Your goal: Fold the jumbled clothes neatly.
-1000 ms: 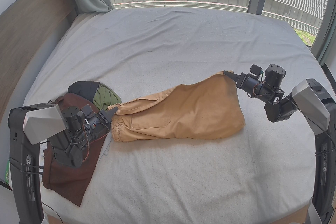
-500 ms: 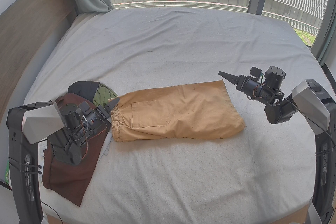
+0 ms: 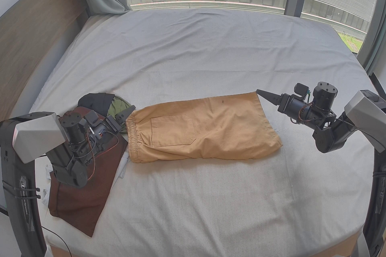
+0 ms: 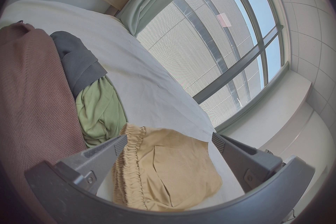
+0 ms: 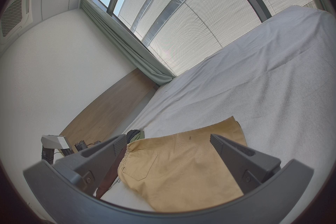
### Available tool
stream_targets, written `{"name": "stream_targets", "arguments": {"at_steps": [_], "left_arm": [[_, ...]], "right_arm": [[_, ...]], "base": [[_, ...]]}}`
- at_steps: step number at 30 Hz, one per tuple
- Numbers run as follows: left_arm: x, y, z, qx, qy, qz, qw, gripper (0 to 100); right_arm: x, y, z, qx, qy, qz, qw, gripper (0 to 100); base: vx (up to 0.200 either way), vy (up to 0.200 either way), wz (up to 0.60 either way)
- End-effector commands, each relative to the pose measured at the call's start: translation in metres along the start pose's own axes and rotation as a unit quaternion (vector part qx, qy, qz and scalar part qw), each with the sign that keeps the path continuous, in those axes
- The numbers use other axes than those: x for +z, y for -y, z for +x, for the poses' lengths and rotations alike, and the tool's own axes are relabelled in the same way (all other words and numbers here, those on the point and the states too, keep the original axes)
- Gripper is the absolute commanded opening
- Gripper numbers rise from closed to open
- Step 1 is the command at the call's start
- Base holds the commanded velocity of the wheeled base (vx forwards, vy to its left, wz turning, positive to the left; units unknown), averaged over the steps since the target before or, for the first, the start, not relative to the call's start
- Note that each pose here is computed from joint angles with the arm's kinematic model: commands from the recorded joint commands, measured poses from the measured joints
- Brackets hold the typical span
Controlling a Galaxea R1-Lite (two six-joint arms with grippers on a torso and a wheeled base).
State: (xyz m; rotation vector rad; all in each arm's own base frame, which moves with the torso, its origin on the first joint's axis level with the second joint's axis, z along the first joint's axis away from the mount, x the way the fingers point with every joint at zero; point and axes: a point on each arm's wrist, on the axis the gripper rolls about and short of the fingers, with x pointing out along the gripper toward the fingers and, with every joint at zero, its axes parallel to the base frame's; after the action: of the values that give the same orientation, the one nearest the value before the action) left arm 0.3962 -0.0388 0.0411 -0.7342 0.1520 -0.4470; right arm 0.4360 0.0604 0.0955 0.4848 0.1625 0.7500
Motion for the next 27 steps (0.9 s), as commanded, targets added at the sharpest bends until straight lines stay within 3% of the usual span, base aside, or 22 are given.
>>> {"name": "stream_targets", "arguments": {"at_steps": [1,10,15,27], "left_arm": [[0.011,0.017,-0.011,-0.020,-0.003,0.004,0.9998,100],[0.006,0.022,-0.018,-0.035,-0.033,0.000,0.9988,100],[0.004,0.024,-0.019,-0.039,-0.040,0.001,0.9984,100],[0.000,0.034,-0.029,-0.050,-0.062,0.003,0.9968,100]], "right_arm": [[-0.008,-0.017,-0.019,0.006,0.001,-0.001,1.0000,100],[-0.033,-0.027,-0.043,-0.007,0.004,0.020,0.9998,100],[-0.049,-0.028,-0.055,-0.018,0.000,0.053,0.9984,100],[-0.058,-0.037,-0.058,-0.019,-0.017,0.061,0.9978,100]], "base": [[0.000,0.000,0.00],[0.000,0.000,0.00],[0.000,0.000,0.00],[0.000,0.000,0.00]]}}
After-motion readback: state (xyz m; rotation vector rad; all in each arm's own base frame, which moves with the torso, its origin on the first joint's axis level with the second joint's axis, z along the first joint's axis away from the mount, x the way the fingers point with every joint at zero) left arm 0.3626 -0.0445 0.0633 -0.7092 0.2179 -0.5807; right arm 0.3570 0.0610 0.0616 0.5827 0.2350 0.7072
